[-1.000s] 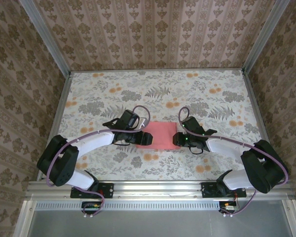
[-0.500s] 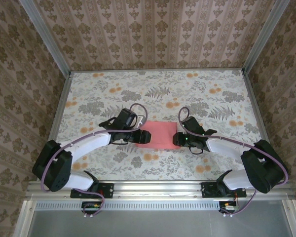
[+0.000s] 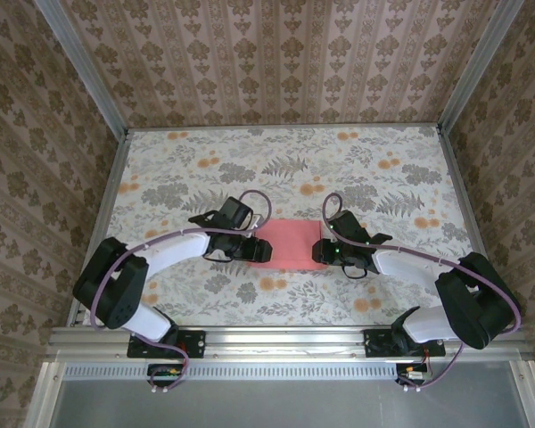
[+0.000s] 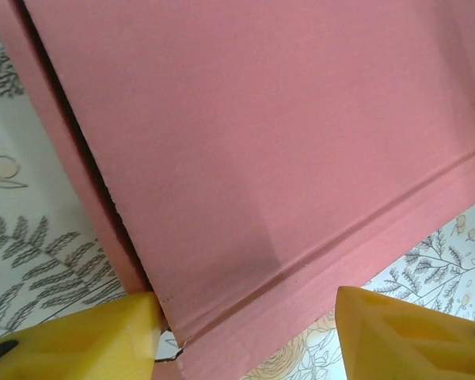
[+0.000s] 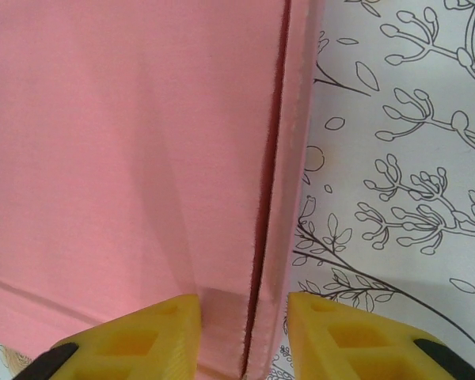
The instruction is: Fold the paper box
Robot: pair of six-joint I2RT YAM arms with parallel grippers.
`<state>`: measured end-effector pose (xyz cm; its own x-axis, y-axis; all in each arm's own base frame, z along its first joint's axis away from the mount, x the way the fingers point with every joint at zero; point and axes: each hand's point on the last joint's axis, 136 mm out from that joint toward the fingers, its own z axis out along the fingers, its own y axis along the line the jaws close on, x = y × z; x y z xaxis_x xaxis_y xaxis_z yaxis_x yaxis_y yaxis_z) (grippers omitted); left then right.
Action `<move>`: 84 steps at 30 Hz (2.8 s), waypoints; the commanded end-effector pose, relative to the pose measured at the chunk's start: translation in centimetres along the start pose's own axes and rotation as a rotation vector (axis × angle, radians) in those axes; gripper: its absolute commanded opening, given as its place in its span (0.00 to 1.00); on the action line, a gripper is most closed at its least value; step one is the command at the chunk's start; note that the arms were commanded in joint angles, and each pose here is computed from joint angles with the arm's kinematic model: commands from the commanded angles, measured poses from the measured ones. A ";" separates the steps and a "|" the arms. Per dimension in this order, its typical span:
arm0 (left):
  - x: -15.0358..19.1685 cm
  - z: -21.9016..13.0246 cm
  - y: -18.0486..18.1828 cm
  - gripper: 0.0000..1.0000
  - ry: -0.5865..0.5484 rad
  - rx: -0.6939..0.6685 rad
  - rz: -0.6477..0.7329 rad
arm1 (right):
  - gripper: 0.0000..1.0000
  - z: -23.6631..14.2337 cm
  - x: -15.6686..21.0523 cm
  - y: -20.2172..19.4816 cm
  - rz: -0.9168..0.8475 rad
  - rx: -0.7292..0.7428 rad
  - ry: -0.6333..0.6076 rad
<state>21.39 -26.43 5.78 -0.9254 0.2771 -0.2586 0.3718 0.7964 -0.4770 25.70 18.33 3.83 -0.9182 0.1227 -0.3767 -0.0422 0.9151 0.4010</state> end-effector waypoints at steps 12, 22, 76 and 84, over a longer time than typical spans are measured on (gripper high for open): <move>-0.4 -2.7 -1.0 0.57 -0.039 -0.010 0.042 | 0.36 -2.1 -1.3 0.5 -0.029 0.012 -0.050; -1.6 -2.3 -4.2 0.57 -0.060 0.122 0.087 | 0.36 -4.1 -2.1 5.5 -0.081 -0.245 -0.030; -4.0 -6.1 -1.4 1.00 -0.319 0.272 -0.001 | 1.00 -9.0 -4.5 4.7 -0.071 -0.163 -0.260; -3.3 -4.4 0.8 1.00 -0.310 0.194 -0.148 | 1.00 -7.3 -2.8 3.3 -0.059 -0.113 -0.191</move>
<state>24.38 -24.50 10.88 -0.9015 0.0170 -0.4325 0.3295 0.6750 -0.6602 25.97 18.82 14.12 -0.7952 0.1675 -0.5827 -0.1774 0.8547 0.4878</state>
